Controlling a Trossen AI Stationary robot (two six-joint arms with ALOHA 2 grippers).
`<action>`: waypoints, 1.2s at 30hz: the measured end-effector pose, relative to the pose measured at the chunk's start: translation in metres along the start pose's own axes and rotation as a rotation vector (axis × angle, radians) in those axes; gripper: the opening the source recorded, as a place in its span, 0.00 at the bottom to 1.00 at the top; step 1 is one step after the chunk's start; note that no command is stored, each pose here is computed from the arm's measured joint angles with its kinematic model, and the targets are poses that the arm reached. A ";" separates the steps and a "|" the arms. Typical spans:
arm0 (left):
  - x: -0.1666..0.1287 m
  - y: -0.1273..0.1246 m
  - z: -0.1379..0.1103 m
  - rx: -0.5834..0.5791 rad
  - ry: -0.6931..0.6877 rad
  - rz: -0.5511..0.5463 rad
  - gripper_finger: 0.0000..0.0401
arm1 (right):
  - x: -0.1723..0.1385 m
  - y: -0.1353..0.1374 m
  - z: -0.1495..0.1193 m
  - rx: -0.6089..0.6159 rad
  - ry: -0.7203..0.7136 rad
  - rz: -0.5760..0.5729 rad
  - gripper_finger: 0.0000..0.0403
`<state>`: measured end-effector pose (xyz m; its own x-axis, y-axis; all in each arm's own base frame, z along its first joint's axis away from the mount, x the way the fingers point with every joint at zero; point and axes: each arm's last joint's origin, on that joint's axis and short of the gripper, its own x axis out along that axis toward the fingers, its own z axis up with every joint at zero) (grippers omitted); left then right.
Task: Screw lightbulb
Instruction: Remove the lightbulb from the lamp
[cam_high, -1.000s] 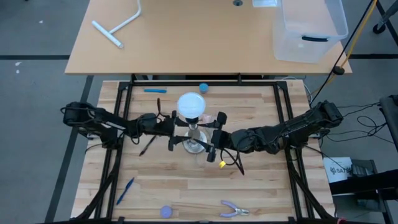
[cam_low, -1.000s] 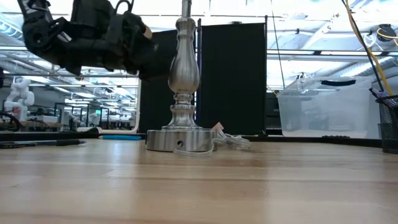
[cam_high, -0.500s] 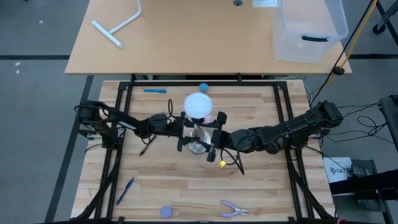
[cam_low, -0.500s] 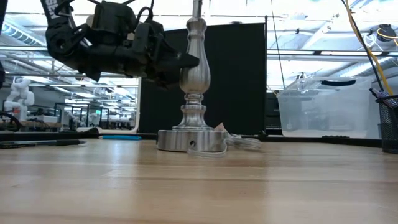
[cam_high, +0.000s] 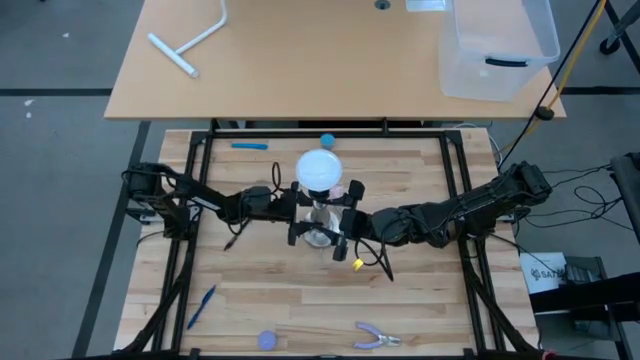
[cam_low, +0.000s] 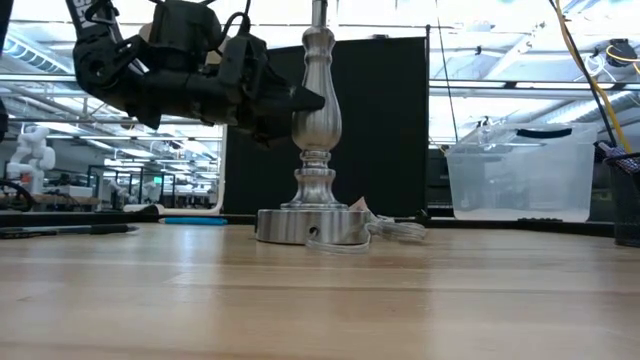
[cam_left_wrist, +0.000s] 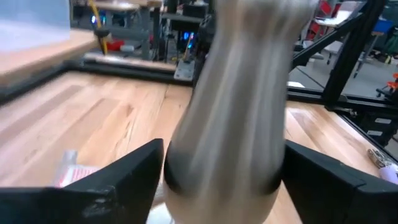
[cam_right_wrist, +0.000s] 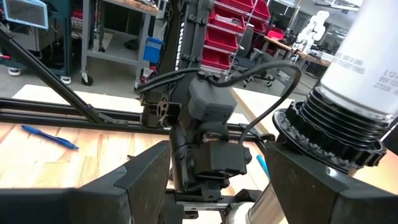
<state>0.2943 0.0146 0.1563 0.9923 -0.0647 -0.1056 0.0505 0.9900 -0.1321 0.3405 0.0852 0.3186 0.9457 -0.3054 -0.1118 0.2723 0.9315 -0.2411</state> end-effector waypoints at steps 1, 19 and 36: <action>0.000 0.000 -0.001 -0.011 0.003 0.005 0.80 | 0.000 0.000 0.000 0.000 0.000 0.000 0.63; 0.011 -0.019 0.007 0.052 -0.015 0.048 0.98 | 0.000 0.000 0.000 0.000 0.000 -0.001 0.63; 0.045 -0.020 -0.005 0.061 0.016 0.084 0.95 | -0.001 0.001 0.000 0.005 0.004 0.003 0.63</action>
<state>0.3377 -0.0086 0.1491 0.9914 0.0175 -0.1296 -0.0257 0.9977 -0.0622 0.3402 0.0862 0.3181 0.9459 -0.3029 -0.1163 0.2700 0.9336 -0.2355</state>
